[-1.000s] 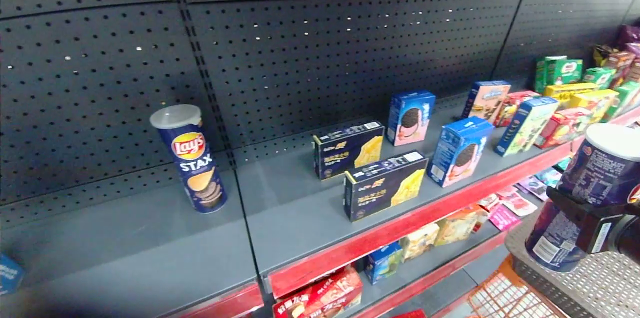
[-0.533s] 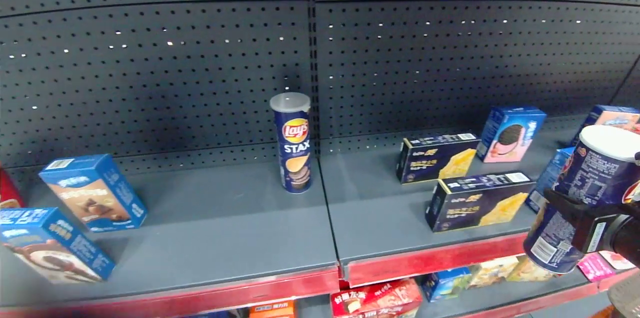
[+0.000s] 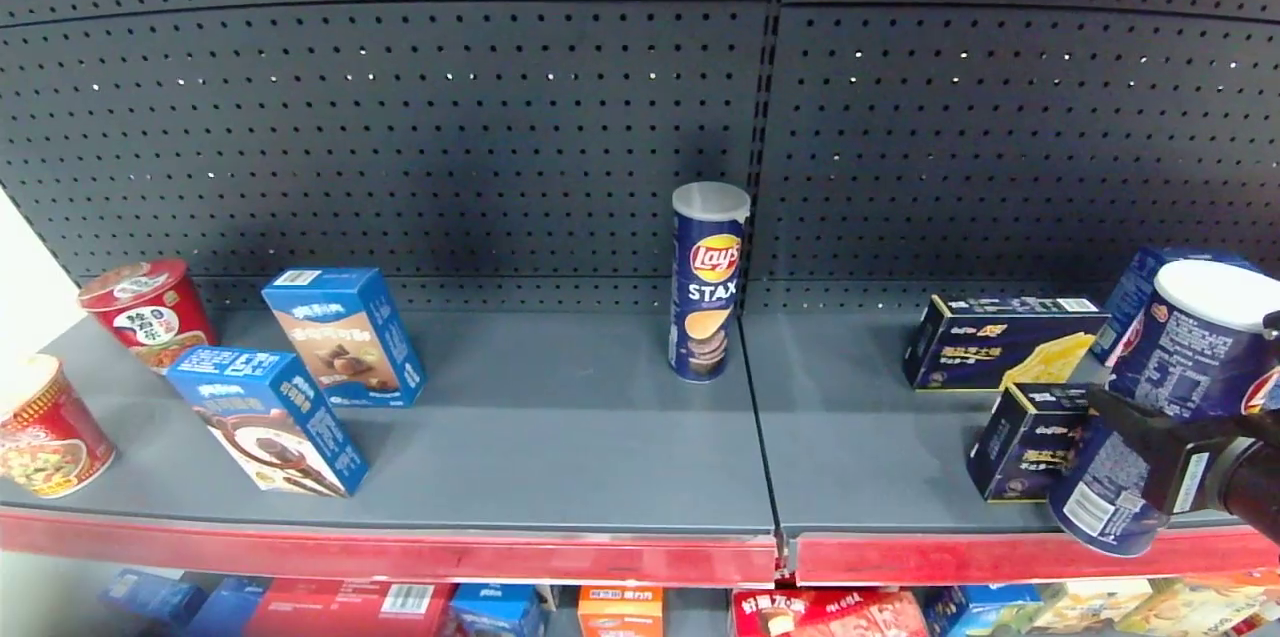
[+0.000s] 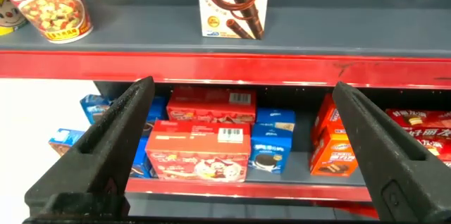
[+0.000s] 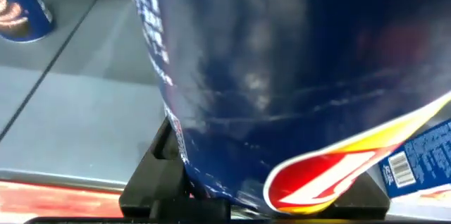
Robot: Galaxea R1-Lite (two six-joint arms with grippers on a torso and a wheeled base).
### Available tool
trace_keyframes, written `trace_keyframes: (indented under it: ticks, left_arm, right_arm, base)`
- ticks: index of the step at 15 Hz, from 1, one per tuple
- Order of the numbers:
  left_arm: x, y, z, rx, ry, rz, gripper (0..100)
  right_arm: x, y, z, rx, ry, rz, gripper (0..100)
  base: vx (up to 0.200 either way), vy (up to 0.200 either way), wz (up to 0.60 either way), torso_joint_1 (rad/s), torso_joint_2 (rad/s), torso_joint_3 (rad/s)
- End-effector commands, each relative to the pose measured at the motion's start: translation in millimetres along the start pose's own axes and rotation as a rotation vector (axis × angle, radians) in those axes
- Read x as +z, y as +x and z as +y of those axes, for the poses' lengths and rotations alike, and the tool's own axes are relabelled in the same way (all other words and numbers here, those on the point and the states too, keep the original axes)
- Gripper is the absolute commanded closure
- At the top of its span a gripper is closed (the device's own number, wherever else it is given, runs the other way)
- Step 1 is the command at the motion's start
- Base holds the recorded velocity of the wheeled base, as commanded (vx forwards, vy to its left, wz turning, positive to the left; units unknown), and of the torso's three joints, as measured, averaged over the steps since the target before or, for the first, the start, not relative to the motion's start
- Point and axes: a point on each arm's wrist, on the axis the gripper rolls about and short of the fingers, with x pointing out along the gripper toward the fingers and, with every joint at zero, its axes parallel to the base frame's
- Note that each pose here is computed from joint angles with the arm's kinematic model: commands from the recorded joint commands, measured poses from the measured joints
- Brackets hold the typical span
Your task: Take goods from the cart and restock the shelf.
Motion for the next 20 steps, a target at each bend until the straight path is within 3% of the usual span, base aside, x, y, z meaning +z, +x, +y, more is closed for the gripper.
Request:
trace_keyframes:
  ticks: [1,5,10,14,17,20]
  left_arm:
    - [0.0,0.0,0.0,0.002,-0.001,-0.001,0]
    - [0.0,0.0,0.0,0.002,-0.001,-0.001,0]
    - [0.0,0.0,0.0,0.002,0.001,-0.001,0]
    - [0.0,0.0,0.0,0.002,-0.001,-0.001,0]
    - [0.0,0.0,0.0,0.001,-0.001,-0.001,0]
    - [0.0,0.0,0.0,0.002,-0.001,-0.001,0]
  right_arm:
    - [-0.1,0.3,-0.5,-0.003,0.001,0.001,100]
    - [0.8,-0.8,-4.3,-0.04,0.009,-0.002,100]
    - [28.5,-35.8,-13.3,-0.037,0.042,-0.12,100]
    - [74.5,-49.8,-1.1,0.126,0.039,-0.148,100]
    - [69.1,-41.4,16.6,0.235,0.021,-0.086,100]
    - [75.6,-20.9,39.7,0.378,0.038,-0.107,100]
  base:
    - [0.0,0.0,0.0,0.0,0.0,0.0]
    - [0.0,0.0,0.0,0.0,0.0,0.0]
    - [0.0,0.0,0.0,0.0,0.0,0.0]
    - [0.0,0.0,0.0,0.0,0.0,0.0]
    - [0.0,0.0,0.0,0.0,0.0,0.0]
    - [0.0,0.0,0.0,0.0,0.0,0.0]
